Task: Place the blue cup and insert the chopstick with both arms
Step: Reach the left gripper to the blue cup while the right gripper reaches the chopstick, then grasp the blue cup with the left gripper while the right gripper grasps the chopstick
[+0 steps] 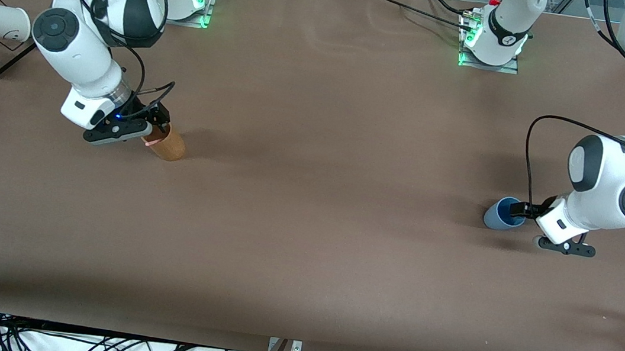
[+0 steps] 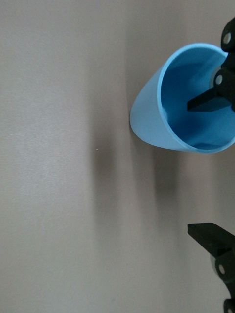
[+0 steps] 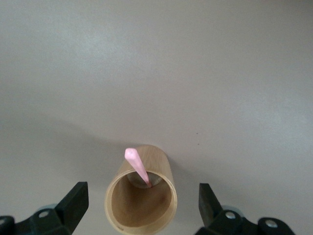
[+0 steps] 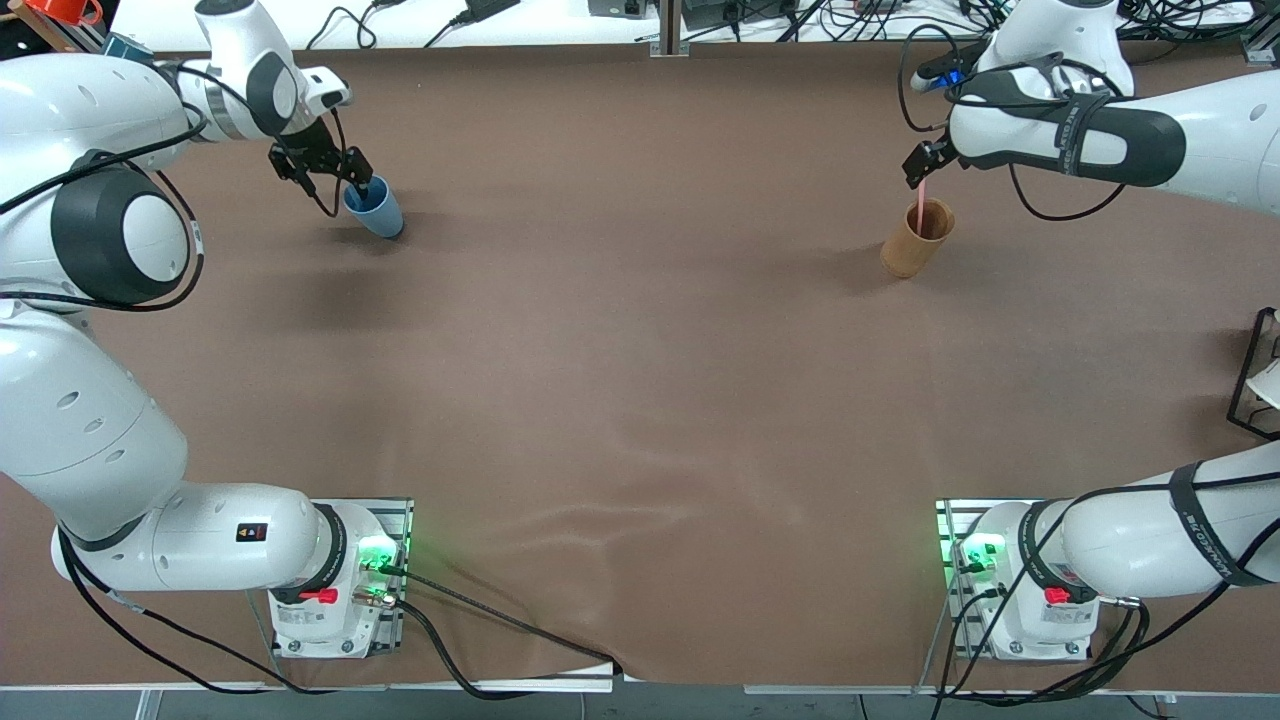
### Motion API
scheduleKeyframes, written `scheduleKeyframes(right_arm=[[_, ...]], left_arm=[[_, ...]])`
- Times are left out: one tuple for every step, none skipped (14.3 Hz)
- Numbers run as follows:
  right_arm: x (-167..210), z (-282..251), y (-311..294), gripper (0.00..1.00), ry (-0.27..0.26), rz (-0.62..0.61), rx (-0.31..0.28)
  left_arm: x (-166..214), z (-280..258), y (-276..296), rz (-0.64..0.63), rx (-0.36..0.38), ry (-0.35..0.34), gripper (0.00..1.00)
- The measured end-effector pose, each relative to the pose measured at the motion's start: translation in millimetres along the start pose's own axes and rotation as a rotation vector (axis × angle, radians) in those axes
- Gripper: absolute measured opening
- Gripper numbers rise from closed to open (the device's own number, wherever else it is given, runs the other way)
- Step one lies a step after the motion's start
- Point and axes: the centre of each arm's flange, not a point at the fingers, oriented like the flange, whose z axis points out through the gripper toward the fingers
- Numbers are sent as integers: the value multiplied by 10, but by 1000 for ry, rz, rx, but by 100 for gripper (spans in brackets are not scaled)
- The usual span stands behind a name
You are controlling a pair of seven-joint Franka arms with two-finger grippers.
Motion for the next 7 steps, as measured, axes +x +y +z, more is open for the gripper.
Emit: scheduleKeyframes(right_arm=[[7,24,-8,100,2,-2,0],[16,46,-13,100,7,-6,-3],[24,73,-13,100,9,-13,-9],[28,104,-13,99,8,-20,-15],[31,143,-13,97,5,-23,-17],[34,177,-13,90,3,-24,-17],[38,207,-13,90,3,-25,-18]], left_arm=[[-23,43,0,0,0,3,96],[-37,64,-1,-1,1,5,96],[-46,66,-1,-1,1,5,88],[-50,61,-3,-2,1,5,78],[-52,54,-13,-4,1,6,68],[-55,51,-27,-6,2,7,56],[-58,50,-38,-8,2,6,46]])
